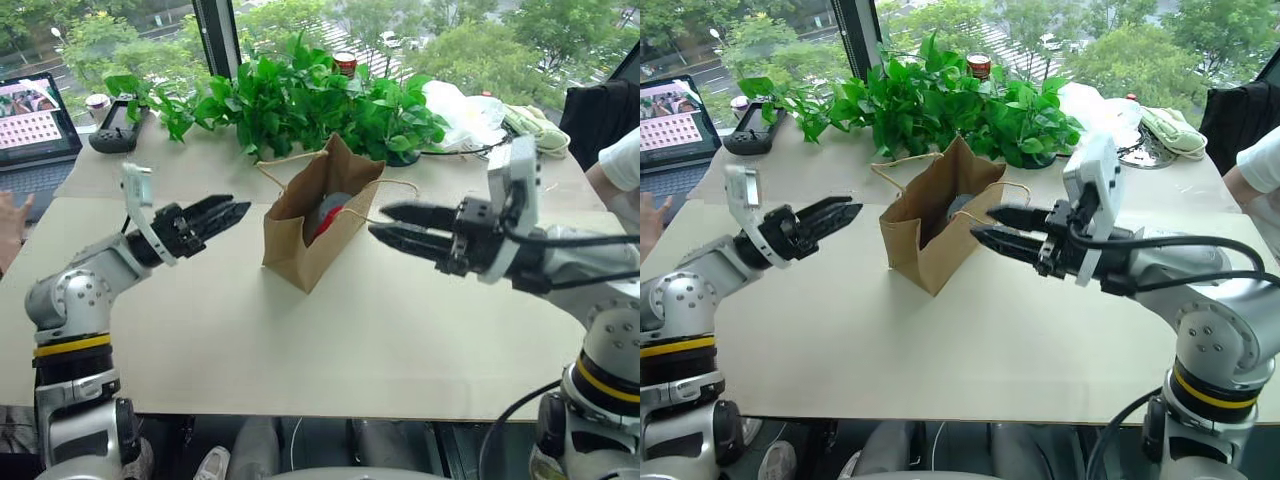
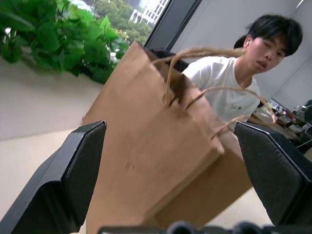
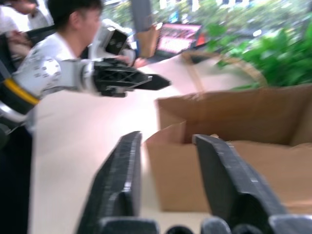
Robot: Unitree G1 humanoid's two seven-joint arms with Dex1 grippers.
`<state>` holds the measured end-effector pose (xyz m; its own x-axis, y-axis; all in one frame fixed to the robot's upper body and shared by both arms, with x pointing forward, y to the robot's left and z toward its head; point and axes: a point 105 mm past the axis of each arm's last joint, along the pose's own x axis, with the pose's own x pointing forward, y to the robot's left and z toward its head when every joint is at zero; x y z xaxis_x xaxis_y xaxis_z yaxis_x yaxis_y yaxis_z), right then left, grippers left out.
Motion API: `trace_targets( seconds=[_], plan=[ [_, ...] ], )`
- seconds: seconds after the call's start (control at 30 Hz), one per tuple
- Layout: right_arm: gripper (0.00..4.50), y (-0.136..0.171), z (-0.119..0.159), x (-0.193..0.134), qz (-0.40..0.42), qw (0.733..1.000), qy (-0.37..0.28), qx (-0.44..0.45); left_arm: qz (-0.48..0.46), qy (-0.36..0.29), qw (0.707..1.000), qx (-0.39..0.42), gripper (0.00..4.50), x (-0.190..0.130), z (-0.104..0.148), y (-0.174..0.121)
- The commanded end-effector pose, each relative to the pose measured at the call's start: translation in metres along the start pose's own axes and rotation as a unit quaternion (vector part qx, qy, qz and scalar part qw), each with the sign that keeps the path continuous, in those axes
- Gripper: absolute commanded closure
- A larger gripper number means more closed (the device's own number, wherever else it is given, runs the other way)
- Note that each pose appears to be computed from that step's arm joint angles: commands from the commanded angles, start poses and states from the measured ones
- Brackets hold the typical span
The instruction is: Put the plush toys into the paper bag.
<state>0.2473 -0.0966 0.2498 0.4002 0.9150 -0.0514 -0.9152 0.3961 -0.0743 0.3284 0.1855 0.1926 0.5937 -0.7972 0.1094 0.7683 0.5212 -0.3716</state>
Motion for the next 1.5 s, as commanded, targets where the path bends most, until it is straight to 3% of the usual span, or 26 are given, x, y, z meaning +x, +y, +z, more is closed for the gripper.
trace_targets(
  seconds=[0.03, 0.07, 0.23, 0.33, 0.67, 0.93, 1.5],
  plan=[
    [4.22, 0.013, 0.001, 0.003, 0.031, 0.999, -0.002, -0.022, -0.014, 0.008, 0.999, 0.036, 0.00, 0.003, -0.001, -0.007],
    [4.48, 0.013, -0.001, 0.005, 0.031, 0.999, 0.002, -0.021, -0.013, 0.010, 0.999, 0.038, 0.00, 0.003, -0.003, -0.006],
    [4.48, -0.012, -0.055, 0.029, -0.041, 0.991, 0.126, -0.025, -0.018, 0.043, 0.996, 0.070, 0.00, 0.007, -0.020, -0.006],
    [4.48, -0.031, -0.066, 0.042, -0.084, 0.986, 0.141, -0.026, -0.021, 0.055, 0.995, 0.083, 0.00, 0.008, -0.026, -0.005],
    [4.48, -0.047, -0.051, 0.081, -0.118, 0.986, 0.115, -0.038, -0.052, 0.094, 0.987, 0.118, 0.00, 0.017, -0.047, -0.016],
    [4.48, -0.047, -0.048, 0.091, -0.123, 0.986, 0.105, -0.031, -0.059, 0.105, 0.984, 0.134, 0.00, 0.025, -0.060, -0.021],
    [4.48, -0.048, -0.046, 0.104, -0.126, 0.987, 0.095, -0.021, 0.026, 0.036, 0.984, 0.170, 0.00, 0.064, -0.061, -0.013]
  ],
)
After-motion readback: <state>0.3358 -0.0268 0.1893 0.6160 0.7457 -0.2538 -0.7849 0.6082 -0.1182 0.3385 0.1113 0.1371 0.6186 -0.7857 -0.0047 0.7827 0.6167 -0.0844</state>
